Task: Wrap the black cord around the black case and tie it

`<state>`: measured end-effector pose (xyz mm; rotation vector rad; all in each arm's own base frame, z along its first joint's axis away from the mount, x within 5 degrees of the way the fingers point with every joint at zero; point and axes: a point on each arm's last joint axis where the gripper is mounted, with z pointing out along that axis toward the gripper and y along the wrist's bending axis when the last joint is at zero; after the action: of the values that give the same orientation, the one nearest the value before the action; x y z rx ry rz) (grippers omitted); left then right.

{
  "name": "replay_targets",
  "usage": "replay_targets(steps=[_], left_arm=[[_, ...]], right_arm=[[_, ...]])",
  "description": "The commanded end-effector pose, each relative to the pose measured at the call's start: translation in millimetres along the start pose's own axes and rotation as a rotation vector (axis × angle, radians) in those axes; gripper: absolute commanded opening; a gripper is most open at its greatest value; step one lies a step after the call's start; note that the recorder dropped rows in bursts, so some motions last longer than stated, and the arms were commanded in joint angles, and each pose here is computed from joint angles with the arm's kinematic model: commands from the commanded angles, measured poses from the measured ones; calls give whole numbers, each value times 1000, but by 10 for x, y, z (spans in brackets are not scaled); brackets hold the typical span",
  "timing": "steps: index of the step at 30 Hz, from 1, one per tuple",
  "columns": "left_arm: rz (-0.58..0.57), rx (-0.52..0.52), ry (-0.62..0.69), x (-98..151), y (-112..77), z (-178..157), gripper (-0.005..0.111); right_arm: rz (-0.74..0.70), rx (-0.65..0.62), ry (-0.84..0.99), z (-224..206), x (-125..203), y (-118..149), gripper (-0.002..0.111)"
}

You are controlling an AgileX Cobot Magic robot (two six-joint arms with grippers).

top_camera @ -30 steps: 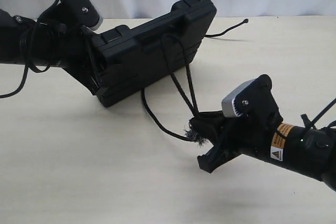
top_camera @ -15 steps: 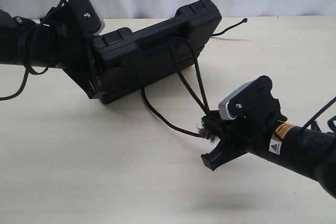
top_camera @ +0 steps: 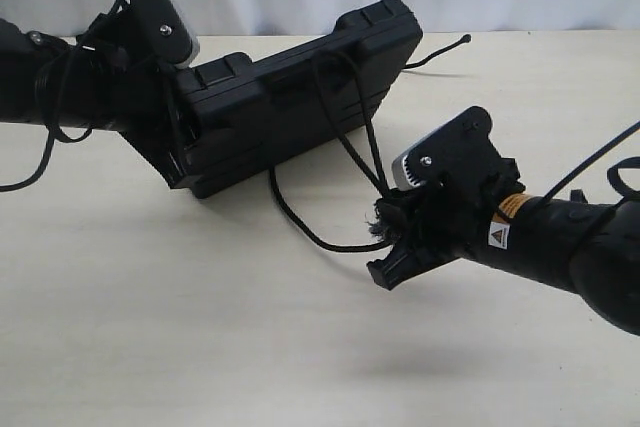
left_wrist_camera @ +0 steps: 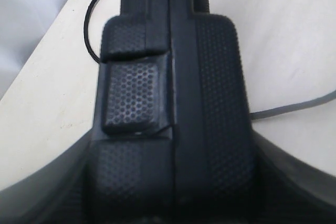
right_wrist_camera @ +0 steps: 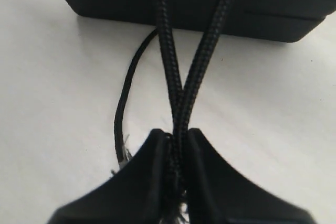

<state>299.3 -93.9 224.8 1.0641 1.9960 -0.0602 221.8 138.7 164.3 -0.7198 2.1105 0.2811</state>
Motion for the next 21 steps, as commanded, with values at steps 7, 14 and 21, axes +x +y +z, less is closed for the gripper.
replay_targets(steps=[7, 14, 21], left_arm=[[-3, 36, 6, 23, -34, 37, 0], [20, 47, 5, 22, -43, 37, 0], [125, 114, 15, 37, -103, 32, 0]], right_arm=[[-9, -33, 29, 39, -67, 132, 4], [56, -16, 12, 65, -267, 107, 4], [128, -2, -46, 72, -422, 85, 4]])
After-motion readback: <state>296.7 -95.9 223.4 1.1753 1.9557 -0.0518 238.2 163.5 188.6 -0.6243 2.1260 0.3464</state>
